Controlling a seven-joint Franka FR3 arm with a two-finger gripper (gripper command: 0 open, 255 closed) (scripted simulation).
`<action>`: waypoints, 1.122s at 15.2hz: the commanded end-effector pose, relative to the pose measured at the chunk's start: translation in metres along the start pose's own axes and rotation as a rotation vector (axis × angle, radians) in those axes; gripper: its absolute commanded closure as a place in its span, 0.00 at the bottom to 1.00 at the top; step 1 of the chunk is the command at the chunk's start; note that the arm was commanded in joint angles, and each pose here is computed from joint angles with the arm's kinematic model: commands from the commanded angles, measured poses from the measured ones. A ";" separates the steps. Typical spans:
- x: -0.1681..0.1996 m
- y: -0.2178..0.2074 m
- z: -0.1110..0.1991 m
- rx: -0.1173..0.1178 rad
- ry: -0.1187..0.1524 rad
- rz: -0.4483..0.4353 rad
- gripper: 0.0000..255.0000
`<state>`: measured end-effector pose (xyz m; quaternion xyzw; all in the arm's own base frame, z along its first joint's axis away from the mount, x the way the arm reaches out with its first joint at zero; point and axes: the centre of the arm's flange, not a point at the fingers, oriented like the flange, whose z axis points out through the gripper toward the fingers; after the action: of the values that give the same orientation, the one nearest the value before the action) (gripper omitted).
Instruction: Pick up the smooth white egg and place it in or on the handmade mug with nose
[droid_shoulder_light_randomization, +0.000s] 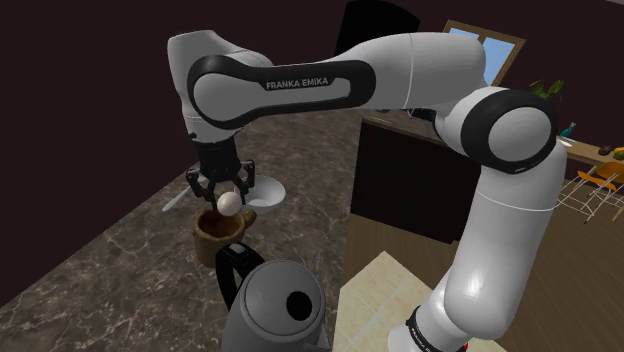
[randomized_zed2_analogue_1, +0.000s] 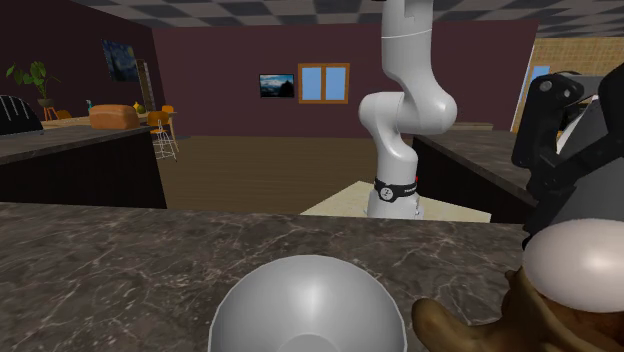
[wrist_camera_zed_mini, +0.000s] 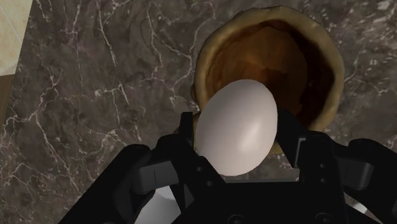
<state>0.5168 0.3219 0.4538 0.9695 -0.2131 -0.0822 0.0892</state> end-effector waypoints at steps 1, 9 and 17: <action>0.000 0.000 0.001 0.000 0.000 0.000 1.00; 0.000 0.000 0.001 0.000 0.000 0.000 0.00; 0.000 0.000 -0.049 0.000 0.000 0.000 0.00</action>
<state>0.5268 0.3284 0.4985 0.9695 -0.2130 -0.0821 0.0890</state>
